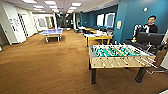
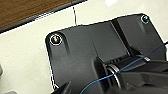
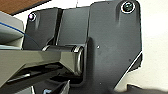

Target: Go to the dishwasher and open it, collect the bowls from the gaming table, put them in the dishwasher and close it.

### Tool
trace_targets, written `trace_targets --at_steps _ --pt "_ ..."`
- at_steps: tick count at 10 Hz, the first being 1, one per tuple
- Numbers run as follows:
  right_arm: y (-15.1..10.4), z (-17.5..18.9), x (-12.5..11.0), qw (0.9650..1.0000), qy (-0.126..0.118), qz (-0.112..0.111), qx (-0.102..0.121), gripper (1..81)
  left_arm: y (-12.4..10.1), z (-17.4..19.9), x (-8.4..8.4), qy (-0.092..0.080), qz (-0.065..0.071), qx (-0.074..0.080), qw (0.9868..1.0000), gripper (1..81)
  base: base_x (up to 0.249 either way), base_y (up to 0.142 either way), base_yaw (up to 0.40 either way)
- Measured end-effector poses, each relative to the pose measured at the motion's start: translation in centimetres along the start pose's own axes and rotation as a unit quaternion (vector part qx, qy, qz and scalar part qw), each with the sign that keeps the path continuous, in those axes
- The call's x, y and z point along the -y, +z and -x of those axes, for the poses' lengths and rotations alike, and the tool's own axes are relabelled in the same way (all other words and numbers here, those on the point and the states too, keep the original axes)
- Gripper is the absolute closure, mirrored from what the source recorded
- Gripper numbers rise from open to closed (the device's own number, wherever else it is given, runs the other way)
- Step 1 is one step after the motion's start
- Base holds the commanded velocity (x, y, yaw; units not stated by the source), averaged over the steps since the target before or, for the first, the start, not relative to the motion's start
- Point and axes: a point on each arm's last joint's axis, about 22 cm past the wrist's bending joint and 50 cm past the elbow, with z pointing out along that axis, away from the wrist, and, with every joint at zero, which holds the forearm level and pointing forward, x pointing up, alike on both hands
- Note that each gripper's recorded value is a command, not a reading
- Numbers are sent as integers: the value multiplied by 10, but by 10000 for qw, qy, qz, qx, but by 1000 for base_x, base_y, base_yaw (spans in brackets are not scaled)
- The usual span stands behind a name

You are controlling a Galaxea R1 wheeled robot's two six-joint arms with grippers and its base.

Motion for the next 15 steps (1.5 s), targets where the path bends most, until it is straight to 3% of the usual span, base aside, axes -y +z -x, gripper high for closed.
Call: trace_targets --at_steps 2,4,6,15 --pt "0 10 1 10000 18 -6 79 10 0 3 1 -8 -7 40 10000 10 111 0 0" --pt "0 -8 -1 10000 -9 3 -54 10 0 -13 4 13 -21 -92 10000 10 117 0 0" --pt "0 0 0 10000 3 0 14 10 0 -5 4 2 -17 -25 10000 10 117 0 0" --pt "0 0 0 10000 3 -1 10 10 0 -6 4 3 -17 -34 10000 10 126 0 0"
